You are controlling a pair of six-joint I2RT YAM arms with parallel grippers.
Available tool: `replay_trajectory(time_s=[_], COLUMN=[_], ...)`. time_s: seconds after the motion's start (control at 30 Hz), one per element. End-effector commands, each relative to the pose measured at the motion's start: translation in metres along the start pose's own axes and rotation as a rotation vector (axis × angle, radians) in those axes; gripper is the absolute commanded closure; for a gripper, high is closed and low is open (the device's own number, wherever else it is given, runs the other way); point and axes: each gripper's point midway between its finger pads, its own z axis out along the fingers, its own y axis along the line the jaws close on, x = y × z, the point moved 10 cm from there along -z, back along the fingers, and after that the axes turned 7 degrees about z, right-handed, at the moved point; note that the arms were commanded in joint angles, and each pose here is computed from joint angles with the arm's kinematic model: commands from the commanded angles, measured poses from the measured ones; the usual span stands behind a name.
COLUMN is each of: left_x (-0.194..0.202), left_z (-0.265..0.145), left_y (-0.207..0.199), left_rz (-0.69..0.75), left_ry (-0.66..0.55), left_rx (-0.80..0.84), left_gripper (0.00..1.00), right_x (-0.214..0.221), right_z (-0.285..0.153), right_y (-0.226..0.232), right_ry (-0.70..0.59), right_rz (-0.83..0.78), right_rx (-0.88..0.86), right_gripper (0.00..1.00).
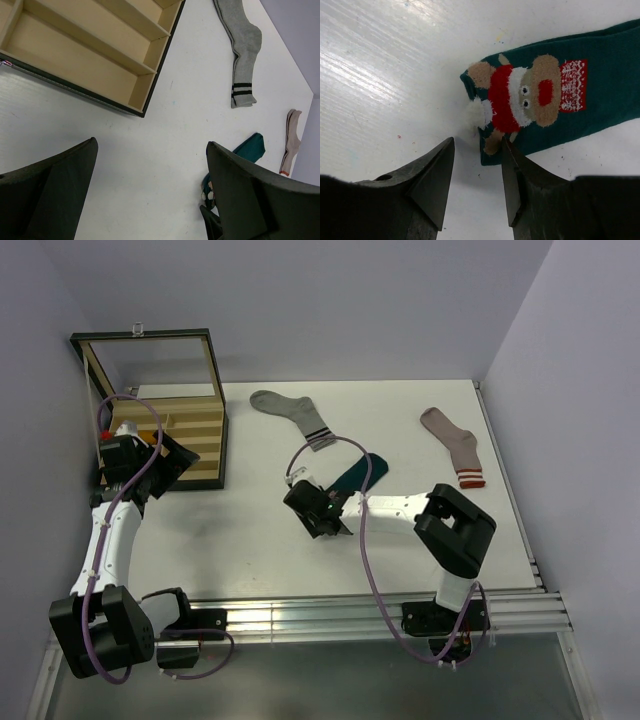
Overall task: Roll the socks
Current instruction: Move the sock to the center of the board, then roll the sock at the center of the board.
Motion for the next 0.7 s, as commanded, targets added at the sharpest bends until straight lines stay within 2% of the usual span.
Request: replay_trajectory(time_s=[0.0, 0.2, 0.4, 0.5, 0.53, 0.67], left_x=[-0.005, -0.004, -0.004, -0.005, -0.004, 0.003], left_z=[-0.001, -0.001, -0.002, -0.006, -0.006, -0.007], left_y=[-0.003, -0.002, -0.001, -0.001, -0.003, -0.014], left_rz=[0.003, 0.002, 0.002, 0.000, 0.006, 0.038], left_ry=[-0.026, -0.028, -0.035, -0.065, -0.068, -0.067], left_rx=[0.030, 0.021, 0.011, -0.013, -0.018, -0.061], left_gripper=[0.04, 0.04, 0.04, 0.04, 0.05, 0.05], right_x=[-0.008, -0.003, 0.007, 0.013, 0.015, 0.011], right_z=[-0.004, 0.002, 0.011, 0.014, 0.017, 0.022], right_y=[0.009, 0.012, 0.013, 0.017, 0.018, 0.024], right_ry=[-0.042, -0.014, 0.037, 0.062, 0.073, 0.084], right_rz=[-0.022, -0.050, -0.055, -0.074, -0.079, -0.093], right_rx=[0.021, 0.060, 0.090, 0.057, 0.057, 0.031], right_gripper=[0.50, 0.52, 0.58, 0.67, 0.74, 0.91])
